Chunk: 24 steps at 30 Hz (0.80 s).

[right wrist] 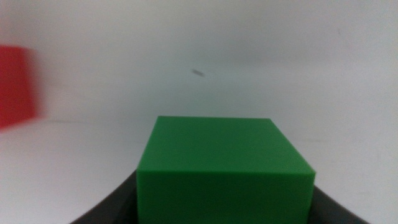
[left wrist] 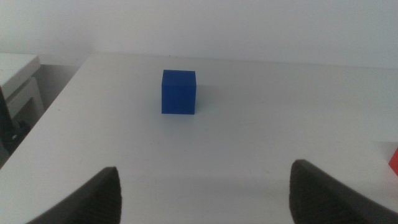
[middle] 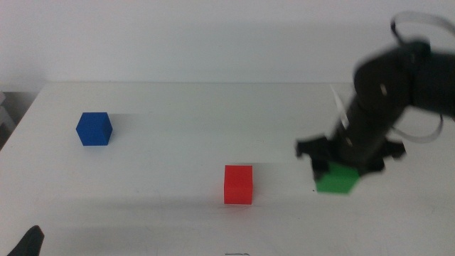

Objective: Stack red cubes first, then green, then blue cubes in a specific spot.

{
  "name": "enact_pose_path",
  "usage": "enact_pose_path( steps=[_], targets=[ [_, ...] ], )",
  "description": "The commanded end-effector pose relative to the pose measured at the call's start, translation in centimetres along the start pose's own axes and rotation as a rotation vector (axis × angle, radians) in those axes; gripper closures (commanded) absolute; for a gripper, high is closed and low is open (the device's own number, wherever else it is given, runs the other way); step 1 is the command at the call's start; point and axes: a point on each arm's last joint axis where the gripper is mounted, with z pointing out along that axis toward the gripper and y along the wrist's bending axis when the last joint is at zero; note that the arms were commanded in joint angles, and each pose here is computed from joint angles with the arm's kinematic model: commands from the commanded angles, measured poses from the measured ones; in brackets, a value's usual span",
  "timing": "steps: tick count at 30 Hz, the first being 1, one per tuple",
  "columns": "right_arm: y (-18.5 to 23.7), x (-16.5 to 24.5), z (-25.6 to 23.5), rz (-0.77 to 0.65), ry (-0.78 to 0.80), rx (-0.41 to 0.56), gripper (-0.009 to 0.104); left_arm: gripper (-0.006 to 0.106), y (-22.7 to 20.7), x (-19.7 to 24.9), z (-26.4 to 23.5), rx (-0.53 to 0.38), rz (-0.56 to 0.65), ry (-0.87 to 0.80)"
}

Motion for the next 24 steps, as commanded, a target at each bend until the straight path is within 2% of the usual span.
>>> enact_pose_path(
  steps=[1, 5, 8, 12, 24],
  targets=[
    [1.4, -1.1, -4.5, -0.003, -0.074, -0.021, 0.096, 0.010, -0.1, -0.9, -0.2, 0.013, -0.016, -0.096],
    [5.2, -2.3, -5.9, -0.021, -0.073, -0.026, 0.095, 0.010, -0.1, -0.9, -0.2, 0.013, -0.016, -0.096],
    [8.0, -2.9, -5.6, -0.050, -0.048, -0.014, 0.095, 0.010, -0.1, -0.9, -0.2, 0.013, -0.016, -0.096],
    [11.4, -3.6, -4.9, -0.073, -0.066, -0.048, 0.093, 0.010, -0.1, -0.9, -0.2, 0.013, -0.016, -0.096],
    [13.1, -3.9, -2.6, -0.046, -0.046, -0.037, 0.093, 0.010, -0.1, -0.9, -0.2, 0.013, -0.016, -0.096]
  ],
)
